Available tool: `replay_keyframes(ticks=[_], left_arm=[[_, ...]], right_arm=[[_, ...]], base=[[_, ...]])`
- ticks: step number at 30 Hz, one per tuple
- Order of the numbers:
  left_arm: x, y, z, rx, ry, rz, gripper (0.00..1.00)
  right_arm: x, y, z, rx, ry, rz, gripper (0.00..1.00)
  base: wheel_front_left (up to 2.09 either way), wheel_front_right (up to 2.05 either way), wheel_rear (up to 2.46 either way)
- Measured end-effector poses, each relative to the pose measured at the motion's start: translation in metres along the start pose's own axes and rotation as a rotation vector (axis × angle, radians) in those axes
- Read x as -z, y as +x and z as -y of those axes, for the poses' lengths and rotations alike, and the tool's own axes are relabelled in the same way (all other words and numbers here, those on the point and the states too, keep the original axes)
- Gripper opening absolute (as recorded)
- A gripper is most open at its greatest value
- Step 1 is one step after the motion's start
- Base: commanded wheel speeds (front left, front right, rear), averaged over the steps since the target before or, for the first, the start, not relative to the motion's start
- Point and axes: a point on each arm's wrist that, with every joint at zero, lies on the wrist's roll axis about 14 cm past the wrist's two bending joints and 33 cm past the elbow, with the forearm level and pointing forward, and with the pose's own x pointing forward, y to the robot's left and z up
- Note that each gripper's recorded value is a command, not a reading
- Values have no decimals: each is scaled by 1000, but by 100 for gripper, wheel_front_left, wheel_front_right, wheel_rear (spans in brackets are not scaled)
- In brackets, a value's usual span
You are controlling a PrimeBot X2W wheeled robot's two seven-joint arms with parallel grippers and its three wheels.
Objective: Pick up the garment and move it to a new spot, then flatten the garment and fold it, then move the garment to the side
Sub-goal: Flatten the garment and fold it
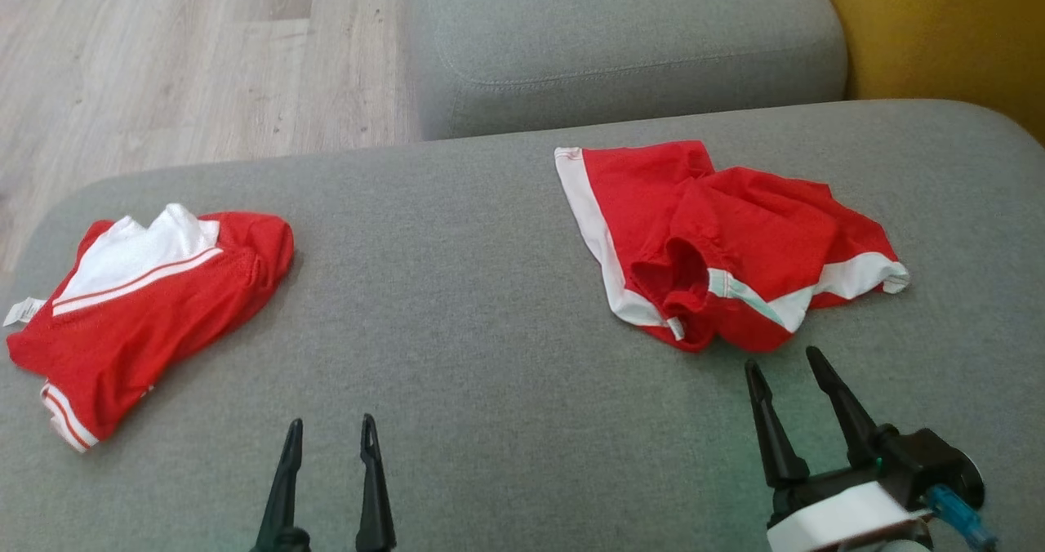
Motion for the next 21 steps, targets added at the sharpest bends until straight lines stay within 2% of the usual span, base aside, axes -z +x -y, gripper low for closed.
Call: replay_keyframes(ticks=[12,17,21], left_arm=[[8,5,6,34,6,-25,100],[-1,30,51,219,-38,1,100],[-10,55,104,423,-148,7,100]], right_arm=[[5,1,4,14,7,-16,100],[5,4,5,18,9,-20,100],[-1,6,17,55,13,-3,100]], base=[[0,0,0],[0,0,0],[0,0,0]])
